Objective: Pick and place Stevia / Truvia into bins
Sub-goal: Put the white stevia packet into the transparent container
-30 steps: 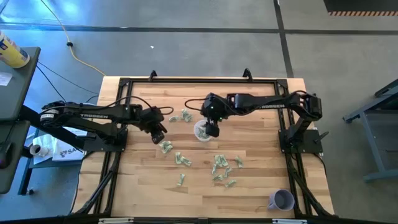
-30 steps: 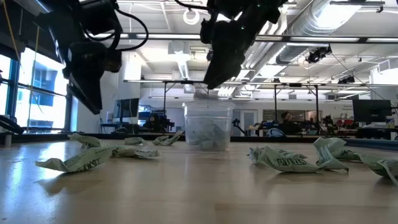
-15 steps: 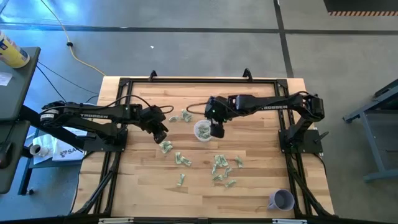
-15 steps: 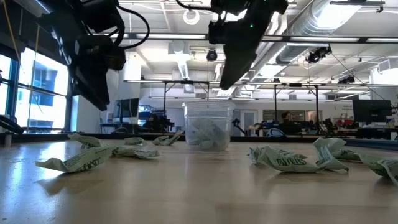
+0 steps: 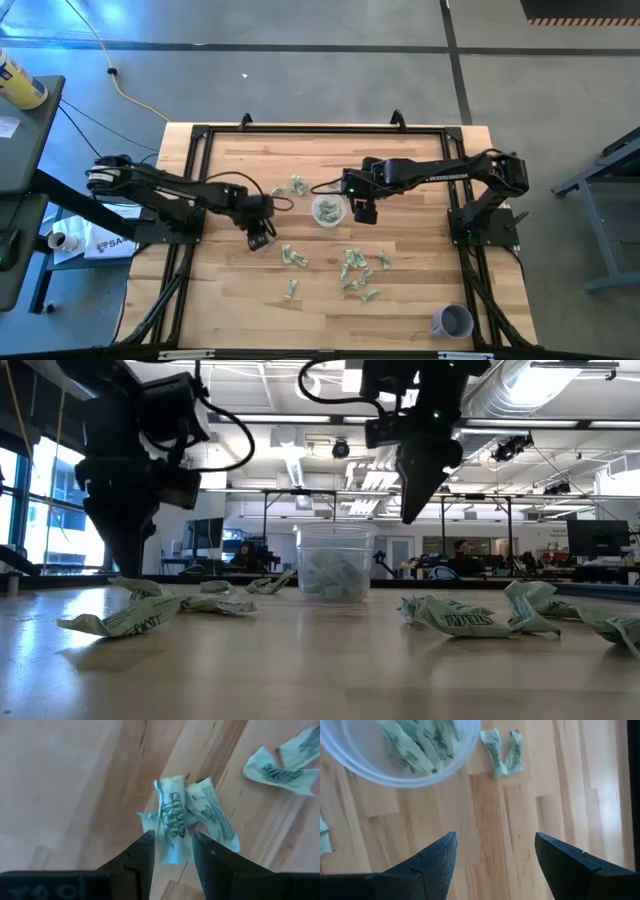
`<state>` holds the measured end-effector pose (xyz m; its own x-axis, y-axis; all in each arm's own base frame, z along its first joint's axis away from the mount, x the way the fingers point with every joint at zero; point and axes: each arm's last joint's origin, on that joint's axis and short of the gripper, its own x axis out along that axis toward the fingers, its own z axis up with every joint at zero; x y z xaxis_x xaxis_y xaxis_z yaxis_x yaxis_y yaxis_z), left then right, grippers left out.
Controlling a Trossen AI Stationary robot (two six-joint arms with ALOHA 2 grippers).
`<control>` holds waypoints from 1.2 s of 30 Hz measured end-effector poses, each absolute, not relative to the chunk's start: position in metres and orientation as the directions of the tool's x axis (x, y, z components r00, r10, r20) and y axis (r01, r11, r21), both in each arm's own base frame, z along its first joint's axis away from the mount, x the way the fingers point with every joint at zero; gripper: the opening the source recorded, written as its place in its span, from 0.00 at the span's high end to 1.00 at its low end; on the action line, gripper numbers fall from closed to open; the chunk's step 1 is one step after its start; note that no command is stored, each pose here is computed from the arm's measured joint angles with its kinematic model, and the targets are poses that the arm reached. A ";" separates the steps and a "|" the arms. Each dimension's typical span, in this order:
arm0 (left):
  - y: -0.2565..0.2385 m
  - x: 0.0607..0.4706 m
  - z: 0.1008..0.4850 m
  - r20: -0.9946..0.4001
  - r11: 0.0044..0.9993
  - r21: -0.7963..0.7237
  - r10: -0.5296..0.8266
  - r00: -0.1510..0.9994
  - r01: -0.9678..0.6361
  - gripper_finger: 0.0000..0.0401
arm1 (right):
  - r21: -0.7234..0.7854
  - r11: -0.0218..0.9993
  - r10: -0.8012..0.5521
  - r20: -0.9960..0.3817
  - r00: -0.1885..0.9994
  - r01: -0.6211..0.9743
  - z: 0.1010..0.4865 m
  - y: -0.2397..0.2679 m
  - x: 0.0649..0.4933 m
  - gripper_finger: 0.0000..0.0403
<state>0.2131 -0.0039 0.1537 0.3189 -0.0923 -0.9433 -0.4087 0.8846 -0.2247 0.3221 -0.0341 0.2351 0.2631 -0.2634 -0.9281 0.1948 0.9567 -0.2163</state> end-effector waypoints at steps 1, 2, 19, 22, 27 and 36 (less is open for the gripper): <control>-0.005 0.215 0.151 -0.945 0.884 -0.224 -0.094 0.313 -0.411 0.59 | -0.213 0.954 -0.265 -0.928 0.262 0.210 0.233 -0.034 0.320 0.36; -0.006 0.216 0.149 -0.946 0.880 -0.224 -0.094 0.310 -0.418 0.59 | -0.207 0.952 -0.264 -0.928 0.265 0.224 0.232 -0.034 0.318 0.36; -0.005 0.219 0.148 -0.949 0.853 -0.232 -0.092 0.302 -0.468 0.84 | -0.176 0.941 -0.253 -0.933 0.256 0.290 0.225 -0.032 0.310 0.36; -0.006 0.219 0.155 -0.961 0.852 -0.216 -0.099 0.259 -0.476 0.94 | -0.178 0.940 -0.257 -0.930 0.262 0.291 0.226 -0.033 0.309 0.36; -0.005 0.231 0.187 -0.945 0.859 -0.230 -0.084 0.318 -0.457 0.92 | -0.178 0.941 -0.257 -0.930 0.264 0.289 0.227 -0.032 0.309 0.36; 0.012 0.274 0.240 -0.804 0.919 -0.204 0.038 0.594 -0.336 0.94 | -0.230 0.934 -0.310 -0.901 0.303 0.273 0.245 -0.028 0.299 0.36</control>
